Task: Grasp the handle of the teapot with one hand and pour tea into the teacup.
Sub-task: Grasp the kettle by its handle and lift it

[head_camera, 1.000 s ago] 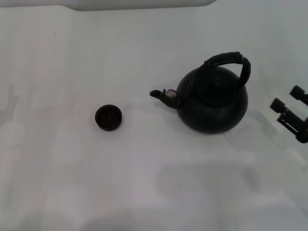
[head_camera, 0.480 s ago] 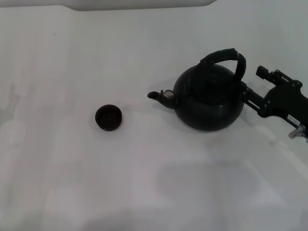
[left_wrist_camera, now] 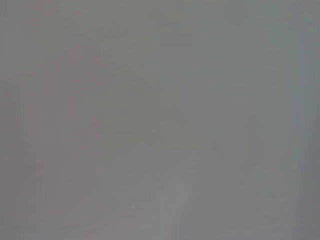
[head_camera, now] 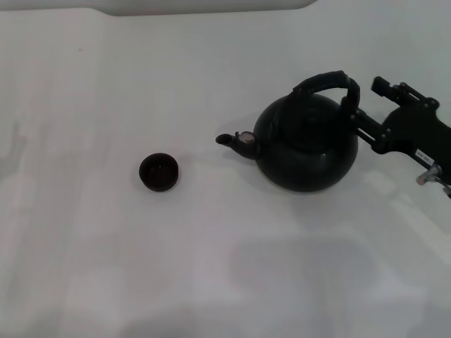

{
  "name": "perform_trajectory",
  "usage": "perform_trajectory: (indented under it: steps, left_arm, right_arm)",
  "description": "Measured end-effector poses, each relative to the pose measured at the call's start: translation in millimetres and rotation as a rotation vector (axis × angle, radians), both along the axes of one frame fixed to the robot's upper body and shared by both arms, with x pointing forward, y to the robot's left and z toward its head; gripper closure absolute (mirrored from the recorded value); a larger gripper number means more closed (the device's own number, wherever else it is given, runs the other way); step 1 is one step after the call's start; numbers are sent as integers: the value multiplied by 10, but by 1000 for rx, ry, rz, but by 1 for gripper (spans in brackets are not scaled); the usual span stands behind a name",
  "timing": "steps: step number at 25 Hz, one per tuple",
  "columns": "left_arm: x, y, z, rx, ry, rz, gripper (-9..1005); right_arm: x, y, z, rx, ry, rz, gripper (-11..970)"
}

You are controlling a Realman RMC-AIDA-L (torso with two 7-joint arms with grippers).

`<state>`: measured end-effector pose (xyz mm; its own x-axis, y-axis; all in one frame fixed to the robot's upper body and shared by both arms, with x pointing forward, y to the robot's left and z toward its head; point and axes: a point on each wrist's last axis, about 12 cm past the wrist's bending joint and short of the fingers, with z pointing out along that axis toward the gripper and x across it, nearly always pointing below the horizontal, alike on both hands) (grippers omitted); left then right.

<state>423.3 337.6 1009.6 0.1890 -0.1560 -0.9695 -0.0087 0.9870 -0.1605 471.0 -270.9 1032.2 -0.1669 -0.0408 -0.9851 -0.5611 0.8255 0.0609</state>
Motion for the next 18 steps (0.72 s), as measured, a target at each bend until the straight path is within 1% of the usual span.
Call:
perform_trajectory:
  steps: [8,13,18]
  left_arm:
    - [10,0,2,1,0,-1,120]
    - [-1,5,-2,1,2,1,120]
    - [-6,8,-1,2,1,2,120]
  right_arm:
    - [193,212,40,-29,-4,55,284]
    - [234,214,67,-16,-6,51,285]
    - [223,185,71,-16,-12,60,320]
